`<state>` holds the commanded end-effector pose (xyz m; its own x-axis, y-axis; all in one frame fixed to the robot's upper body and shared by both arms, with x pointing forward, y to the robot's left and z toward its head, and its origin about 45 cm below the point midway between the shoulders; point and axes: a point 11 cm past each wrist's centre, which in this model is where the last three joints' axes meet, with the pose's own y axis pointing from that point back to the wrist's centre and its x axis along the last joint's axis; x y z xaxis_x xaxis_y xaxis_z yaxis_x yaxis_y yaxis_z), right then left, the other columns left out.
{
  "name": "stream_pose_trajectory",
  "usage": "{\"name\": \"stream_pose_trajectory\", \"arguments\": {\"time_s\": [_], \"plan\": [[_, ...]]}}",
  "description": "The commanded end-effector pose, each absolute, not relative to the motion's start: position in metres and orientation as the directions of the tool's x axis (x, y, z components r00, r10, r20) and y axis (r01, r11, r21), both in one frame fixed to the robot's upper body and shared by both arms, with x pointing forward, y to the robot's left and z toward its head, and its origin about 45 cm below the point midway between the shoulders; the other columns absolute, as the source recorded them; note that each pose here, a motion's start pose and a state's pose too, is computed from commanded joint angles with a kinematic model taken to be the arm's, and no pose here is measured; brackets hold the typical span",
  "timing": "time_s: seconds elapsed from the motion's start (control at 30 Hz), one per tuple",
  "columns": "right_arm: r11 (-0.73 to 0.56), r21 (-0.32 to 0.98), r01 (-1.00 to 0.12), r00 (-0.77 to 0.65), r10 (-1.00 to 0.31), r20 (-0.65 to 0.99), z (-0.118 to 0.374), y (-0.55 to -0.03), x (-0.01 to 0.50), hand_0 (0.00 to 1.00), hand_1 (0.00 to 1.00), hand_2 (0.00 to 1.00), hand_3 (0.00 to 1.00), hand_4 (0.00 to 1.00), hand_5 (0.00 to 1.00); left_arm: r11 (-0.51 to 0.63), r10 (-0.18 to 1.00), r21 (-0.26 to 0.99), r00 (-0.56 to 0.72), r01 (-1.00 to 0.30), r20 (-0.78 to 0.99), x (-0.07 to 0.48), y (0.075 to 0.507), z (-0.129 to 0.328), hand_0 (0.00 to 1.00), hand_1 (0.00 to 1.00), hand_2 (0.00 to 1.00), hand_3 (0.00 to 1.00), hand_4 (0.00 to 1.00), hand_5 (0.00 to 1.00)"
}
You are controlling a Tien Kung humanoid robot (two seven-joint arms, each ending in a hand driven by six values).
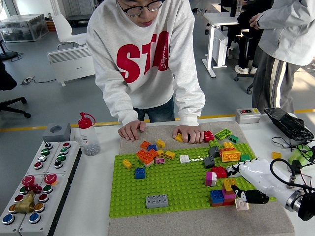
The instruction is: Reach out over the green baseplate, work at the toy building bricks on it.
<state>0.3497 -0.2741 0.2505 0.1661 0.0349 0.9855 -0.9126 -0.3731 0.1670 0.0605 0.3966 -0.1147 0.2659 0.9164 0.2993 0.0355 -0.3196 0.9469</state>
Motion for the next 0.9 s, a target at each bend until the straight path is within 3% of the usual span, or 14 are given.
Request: {"name": "stream_pose_trajectory", "arguments": {"time_s": [0.53, 0.7, 0.77, 0.9], "plan": [[-0.372, 0.11, -0.922, 0.122, -0.007, 0.993, 0.261, -0.276, 0.351, 0.607, 0.68, 0.695, 0.725, 0.592, 0.261, -0.321, 0.916, 0.946, 0.269, 0.042, 0.299, 0.058, 0.397, -0.115, 0.68, 0.693, 0.676, 0.621, 0.36, 0.998], [-0.353, 0.041, -0.935, 0.07, -0.069, 0.995, 0.267, -0.28, 0.351, 0.607, 0.68, 0.695, 0.725, 0.592, 0.261, -0.323, 0.915, 0.945, 0.271, 0.045, 0.299, 0.056, 0.397, -0.115, 0.68, 0.693, 0.676, 0.621, 0.36, 0.998], [-0.336, 0.009, -0.942, 0.046, -0.101, 0.994, 0.27, -0.283, 0.351, 0.601, 0.672, 0.686, 0.72, 0.546, 0.246, -0.323, 0.915, 0.945, 0.271, 0.046, 0.299, 0.056, 0.398, -0.115, 0.68, 0.692, 0.676, 0.62, 0.36, 0.998], [-0.279, -0.068, -0.958, -0.006, -0.217, 0.976, 0.275, -0.291, 0.349, 0.601, 0.672, 0.686, 0.72, 0.546, 0.246, -0.325, 0.914, 0.944, 0.273, 0.049, 0.3, 0.054, 0.398, -0.115, 0.68, 0.692, 0.676, 0.62, 0.36, 0.998]]}}
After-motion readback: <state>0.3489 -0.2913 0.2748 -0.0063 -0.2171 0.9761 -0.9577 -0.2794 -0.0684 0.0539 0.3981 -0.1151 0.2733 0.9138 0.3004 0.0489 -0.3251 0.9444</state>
